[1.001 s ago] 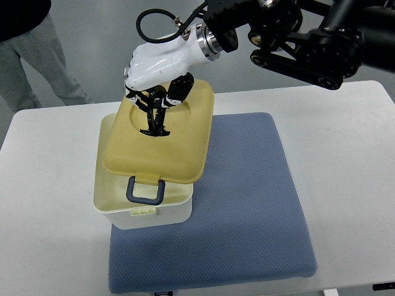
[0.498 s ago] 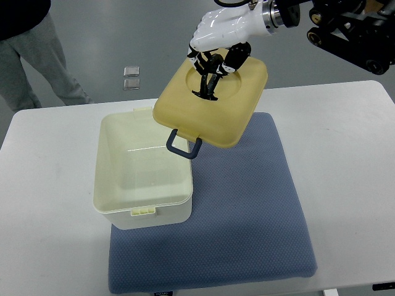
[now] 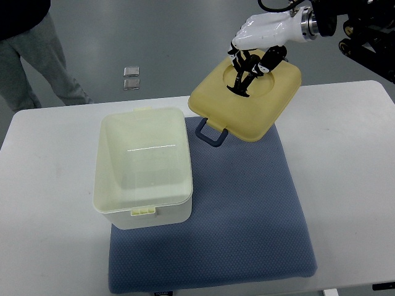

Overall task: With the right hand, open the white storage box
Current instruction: 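Lift the yellow lid off the box with the right hand, then lower the yellow lid onto the mat beside the box and release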

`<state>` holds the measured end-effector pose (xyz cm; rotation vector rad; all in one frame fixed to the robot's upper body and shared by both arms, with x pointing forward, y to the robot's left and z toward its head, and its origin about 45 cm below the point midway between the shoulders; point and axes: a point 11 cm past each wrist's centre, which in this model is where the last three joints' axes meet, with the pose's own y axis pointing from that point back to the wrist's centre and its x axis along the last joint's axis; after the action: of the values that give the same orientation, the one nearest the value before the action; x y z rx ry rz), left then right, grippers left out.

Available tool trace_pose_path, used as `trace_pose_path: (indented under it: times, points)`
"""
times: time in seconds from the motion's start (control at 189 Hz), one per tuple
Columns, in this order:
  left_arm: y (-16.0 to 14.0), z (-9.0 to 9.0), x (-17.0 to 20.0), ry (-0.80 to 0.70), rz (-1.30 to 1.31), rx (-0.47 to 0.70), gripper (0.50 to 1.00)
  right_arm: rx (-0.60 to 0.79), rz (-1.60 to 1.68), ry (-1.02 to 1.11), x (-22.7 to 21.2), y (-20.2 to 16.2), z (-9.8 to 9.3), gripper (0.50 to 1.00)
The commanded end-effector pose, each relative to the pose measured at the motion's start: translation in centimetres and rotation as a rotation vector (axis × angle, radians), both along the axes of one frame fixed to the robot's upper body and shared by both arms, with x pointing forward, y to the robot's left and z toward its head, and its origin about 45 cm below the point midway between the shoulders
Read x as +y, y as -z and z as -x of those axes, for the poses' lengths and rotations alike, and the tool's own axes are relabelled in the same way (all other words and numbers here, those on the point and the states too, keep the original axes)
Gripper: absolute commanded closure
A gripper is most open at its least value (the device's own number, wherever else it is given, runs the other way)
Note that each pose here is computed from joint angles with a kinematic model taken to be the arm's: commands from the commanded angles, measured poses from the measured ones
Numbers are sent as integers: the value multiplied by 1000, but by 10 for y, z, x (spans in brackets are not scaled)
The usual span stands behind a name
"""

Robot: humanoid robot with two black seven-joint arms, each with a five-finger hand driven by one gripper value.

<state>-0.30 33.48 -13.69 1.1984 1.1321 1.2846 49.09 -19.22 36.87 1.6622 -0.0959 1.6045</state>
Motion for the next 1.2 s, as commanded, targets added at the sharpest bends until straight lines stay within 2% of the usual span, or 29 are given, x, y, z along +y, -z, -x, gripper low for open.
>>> trace_pose_path:
  times: [0.0, 0.217, 0.44, 0.805, 1.197]
  points:
    - [0, 1, 0, -1, 0, 1, 500, 8, 0, 11, -5, 7, 0, 1000]
    - [0, 0, 0, 1, 0, 0, 500, 40, 2, 22, -10, 25, 2, 1000]
    - [0, 0, 0, -1, 0, 0, 500, 115, 1, 29, -14, 63, 11, 1000]
    - [0, 0, 0, -1, 0, 0, 500, 161, -10, 10, -6, 84, 21, 1000]
    - [0, 0, 0, 1, -1, 0, 500, 216, -27, -21, 8, 123, 36, 1000]
